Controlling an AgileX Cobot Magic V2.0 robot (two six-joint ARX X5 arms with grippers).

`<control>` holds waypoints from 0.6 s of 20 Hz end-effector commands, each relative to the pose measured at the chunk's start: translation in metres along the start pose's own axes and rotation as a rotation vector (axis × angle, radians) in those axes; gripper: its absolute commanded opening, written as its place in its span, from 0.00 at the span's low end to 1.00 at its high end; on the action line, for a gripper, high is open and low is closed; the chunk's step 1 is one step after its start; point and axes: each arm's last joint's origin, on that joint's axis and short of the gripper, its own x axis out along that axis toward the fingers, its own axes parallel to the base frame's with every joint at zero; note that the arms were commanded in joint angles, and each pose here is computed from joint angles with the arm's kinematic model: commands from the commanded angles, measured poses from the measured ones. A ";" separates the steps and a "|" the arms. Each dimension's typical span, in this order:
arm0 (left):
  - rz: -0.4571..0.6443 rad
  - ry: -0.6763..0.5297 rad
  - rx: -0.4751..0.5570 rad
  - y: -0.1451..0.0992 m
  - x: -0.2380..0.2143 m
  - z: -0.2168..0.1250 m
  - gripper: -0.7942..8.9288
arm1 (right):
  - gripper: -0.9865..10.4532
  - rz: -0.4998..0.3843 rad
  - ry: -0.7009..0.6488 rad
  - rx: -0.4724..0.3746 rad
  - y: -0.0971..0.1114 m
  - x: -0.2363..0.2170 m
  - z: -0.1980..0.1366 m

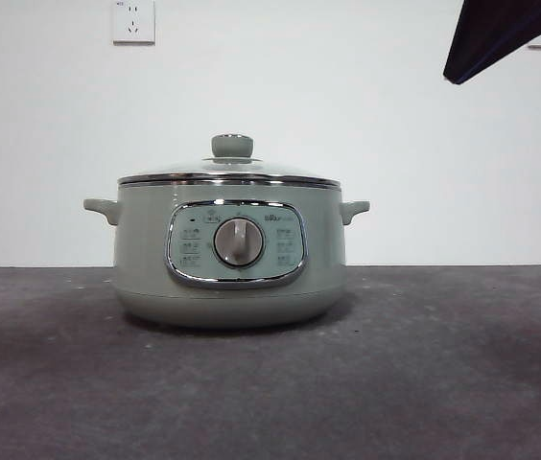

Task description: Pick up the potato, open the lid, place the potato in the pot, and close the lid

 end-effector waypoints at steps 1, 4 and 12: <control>0.087 -0.089 -0.099 0.000 -0.001 -0.047 0.08 | 0.09 0.000 0.002 0.007 0.000 0.001 -0.001; 0.175 -0.103 -0.132 -0.002 -0.007 -0.092 0.08 | 0.09 -0.001 0.002 0.007 0.000 0.001 -0.001; 0.228 -0.121 -0.162 -0.007 0.000 -0.142 0.08 | 0.09 -0.001 0.002 0.007 0.000 0.001 -0.001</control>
